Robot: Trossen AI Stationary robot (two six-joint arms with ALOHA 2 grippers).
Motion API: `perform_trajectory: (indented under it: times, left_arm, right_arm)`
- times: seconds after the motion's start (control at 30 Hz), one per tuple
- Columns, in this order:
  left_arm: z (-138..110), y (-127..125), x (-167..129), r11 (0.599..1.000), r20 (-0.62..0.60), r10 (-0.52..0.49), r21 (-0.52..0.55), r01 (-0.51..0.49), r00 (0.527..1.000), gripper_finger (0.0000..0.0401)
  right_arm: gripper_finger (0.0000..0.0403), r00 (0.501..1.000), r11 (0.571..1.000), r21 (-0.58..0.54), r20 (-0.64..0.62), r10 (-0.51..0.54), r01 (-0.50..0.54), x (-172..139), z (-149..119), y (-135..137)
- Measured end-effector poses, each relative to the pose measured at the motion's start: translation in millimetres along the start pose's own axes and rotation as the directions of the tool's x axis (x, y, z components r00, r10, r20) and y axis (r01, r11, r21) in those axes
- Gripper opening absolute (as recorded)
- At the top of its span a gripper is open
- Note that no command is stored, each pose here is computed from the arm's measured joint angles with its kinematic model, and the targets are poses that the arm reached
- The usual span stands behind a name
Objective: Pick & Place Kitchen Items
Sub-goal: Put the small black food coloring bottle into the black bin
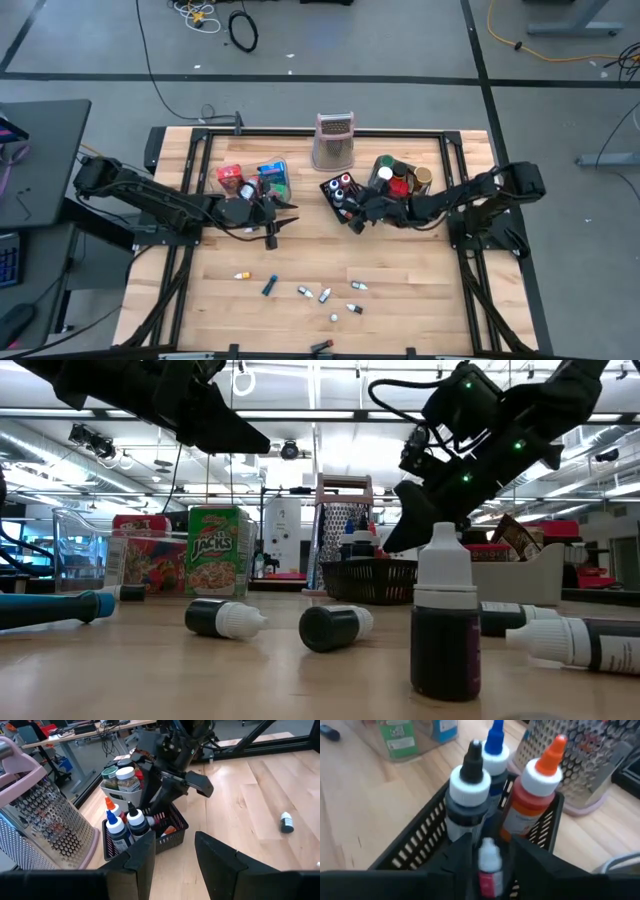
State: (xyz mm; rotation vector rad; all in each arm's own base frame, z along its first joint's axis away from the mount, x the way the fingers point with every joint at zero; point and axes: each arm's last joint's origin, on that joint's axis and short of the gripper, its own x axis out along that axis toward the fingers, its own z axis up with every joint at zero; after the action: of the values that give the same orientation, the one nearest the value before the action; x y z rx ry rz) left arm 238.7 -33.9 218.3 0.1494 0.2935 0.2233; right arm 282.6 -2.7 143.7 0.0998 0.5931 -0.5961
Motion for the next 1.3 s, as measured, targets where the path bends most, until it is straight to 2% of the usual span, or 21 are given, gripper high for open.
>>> perform_trajectory:
  times: [0.17,0.3,0.5,0.67,0.83,0.93,1.07,1.3]
  left_arm:
    - [0,0,0,1.000,-0.003,0.000,0.001,0.000,1.000,0.0148]
    - [-1,0,0,1.000,-0.006,0.000,0.000,0.000,1.000,0.0148]
    - [-1,0,0,1.000,-0.006,0.000,-0.018,0.000,1.000,0.0148]
    - [-1,0,0,1.000,-0.006,0.000,-0.022,0.000,1.000,0.0148]
    - [-1,0,0,0.999,-0.005,0.000,-0.033,0.000,1.000,0.0148]
    - [-1,0,0,0.998,-0.006,0.000,-0.058,0.000,1.000,0.0148]
    - [-1,0,0,0.998,-0.007,0.000,-0.061,0.000,1.000,0.0148]
    - [-2,-1,2,0.994,-0.012,0.000,-0.105,-0.002,1.000,0.0148]
  right_arm:
    - [0.0183,1.000,1.000,-0.022,0.023,0.015,-0.014,-2,5,-1]
    - [0.0207,0.993,0.993,-0.050,0.039,0.111,-0.109,-12,11,3]
    - [0.0212,0.979,0.973,-0.130,0.059,0.198,-0.189,-35,16,14]
    - [0.0212,0.951,0.946,-0.138,0.056,0.304,-0.294,-54,13,29]
    - [0.0210,0.881,0.871,-0.143,-0.011,0.473,-0.469,-71,0,50]
    - [0.0207,0.841,0.832,-0.126,-0.055,0.539,-0.541,-80,-11,64]
    - [0.0203,0.814,0.805,-0.125,-0.104,0.571,-0.580,-90,-29,81]
    - [0.0190,0.779,0.776,-0.069,-0.100,0.619,-0.626,-104,-60,112]
